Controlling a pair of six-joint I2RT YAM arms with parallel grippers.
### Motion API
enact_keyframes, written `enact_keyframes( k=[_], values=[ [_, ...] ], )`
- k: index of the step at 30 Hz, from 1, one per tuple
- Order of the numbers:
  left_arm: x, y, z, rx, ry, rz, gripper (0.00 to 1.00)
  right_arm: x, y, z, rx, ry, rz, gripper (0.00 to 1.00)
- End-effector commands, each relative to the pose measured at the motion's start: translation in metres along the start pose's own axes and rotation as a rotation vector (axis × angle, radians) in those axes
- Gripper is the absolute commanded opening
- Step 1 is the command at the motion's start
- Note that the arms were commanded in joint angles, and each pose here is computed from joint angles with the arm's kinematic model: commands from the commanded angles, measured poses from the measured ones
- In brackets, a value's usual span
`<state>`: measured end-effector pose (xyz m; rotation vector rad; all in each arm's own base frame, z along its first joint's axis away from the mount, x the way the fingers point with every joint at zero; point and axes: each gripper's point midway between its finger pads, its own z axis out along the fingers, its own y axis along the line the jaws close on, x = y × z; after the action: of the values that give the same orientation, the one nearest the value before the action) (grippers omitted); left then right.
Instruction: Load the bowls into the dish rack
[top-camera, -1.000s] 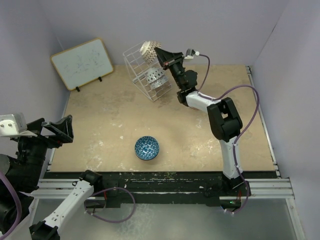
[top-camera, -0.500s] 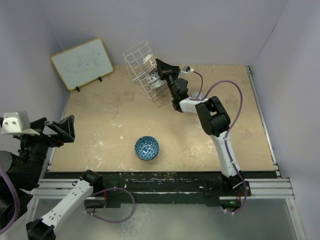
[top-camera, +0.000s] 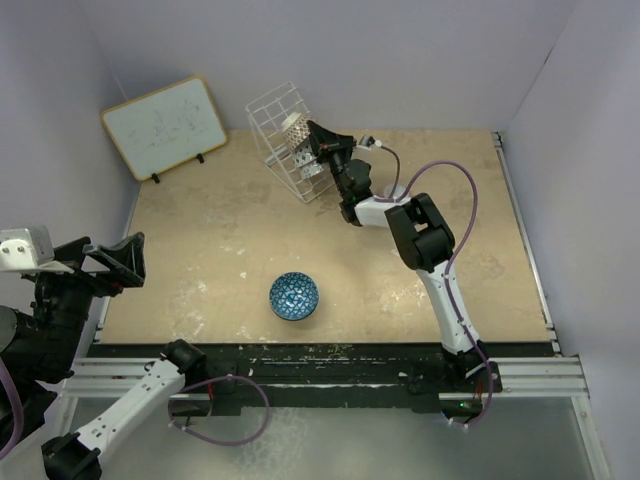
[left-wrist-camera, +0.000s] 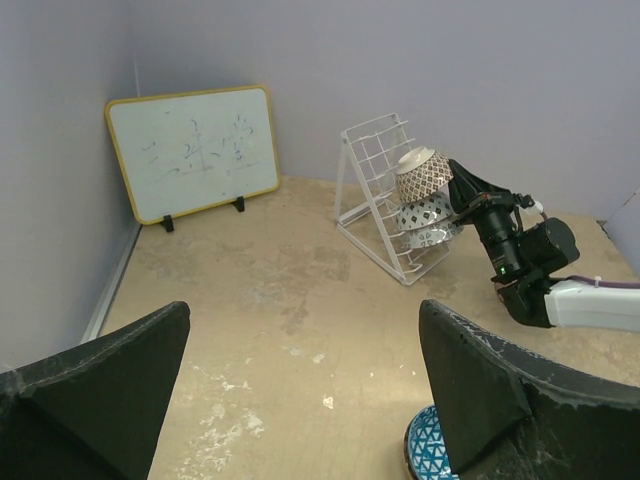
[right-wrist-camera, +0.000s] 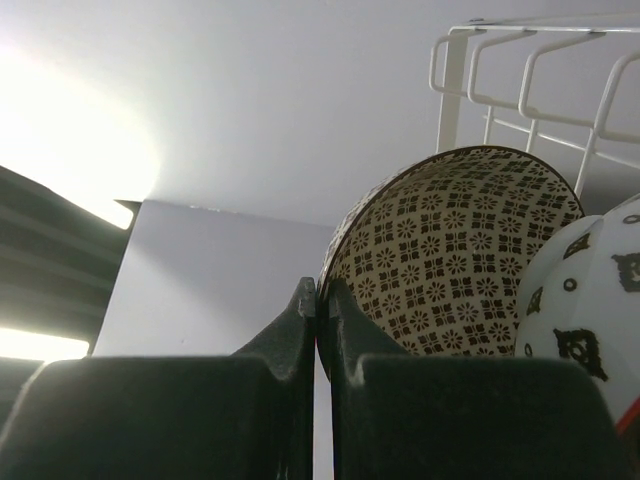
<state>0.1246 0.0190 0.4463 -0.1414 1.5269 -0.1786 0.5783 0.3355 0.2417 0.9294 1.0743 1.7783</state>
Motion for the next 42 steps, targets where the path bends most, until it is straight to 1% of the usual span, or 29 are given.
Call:
enact_keyframes(
  k=[1,7,17,20,22,26,29,35,37,42],
  values=[
    [-0.003,0.001,0.003,-0.012,-0.013,-0.019,0.99,0.005,0.061,0.007,-0.172,0.003,0.078,0.00],
    [-0.005,0.001,0.002,-0.014,-0.016,-0.014,0.99,0.003,0.047,0.012,-0.129,0.004,0.081,0.00],
    [-0.007,0.001,0.002,-0.012,-0.018,-0.016,0.99,-0.003,0.037,0.013,-0.041,-0.044,0.053,0.00],
    [-0.007,-0.001,0.004,-0.008,-0.017,-0.016,0.99,-0.004,0.035,0.013,-0.017,-0.046,0.049,0.02],
    [-0.008,-0.002,0.004,-0.003,-0.018,-0.019,0.99,-0.004,0.033,0.013,-0.005,-0.047,0.046,0.06],
    [-0.009,-0.002,0.003,0.000,-0.021,-0.023,0.99,-0.003,0.032,0.014,0.004,-0.045,0.041,0.21],
    [-0.009,-0.001,0.002,0.000,-0.022,-0.026,0.99,-0.004,0.031,0.014,0.018,-0.048,0.037,0.29],
    [-0.008,0.000,0.001,-0.003,-0.021,-0.025,0.99,-0.010,0.030,0.010,0.067,-0.081,0.023,0.36],
    [-0.009,0.000,0.001,-0.003,-0.023,-0.025,0.99,-0.010,0.029,0.010,0.092,-0.083,0.023,0.39],
    [-0.010,-0.001,0.001,0.000,-0.025,-0.028,0.99,-0.012,0.021,0.004,0.179,-0.095,0.020,0.42]
  ],
)
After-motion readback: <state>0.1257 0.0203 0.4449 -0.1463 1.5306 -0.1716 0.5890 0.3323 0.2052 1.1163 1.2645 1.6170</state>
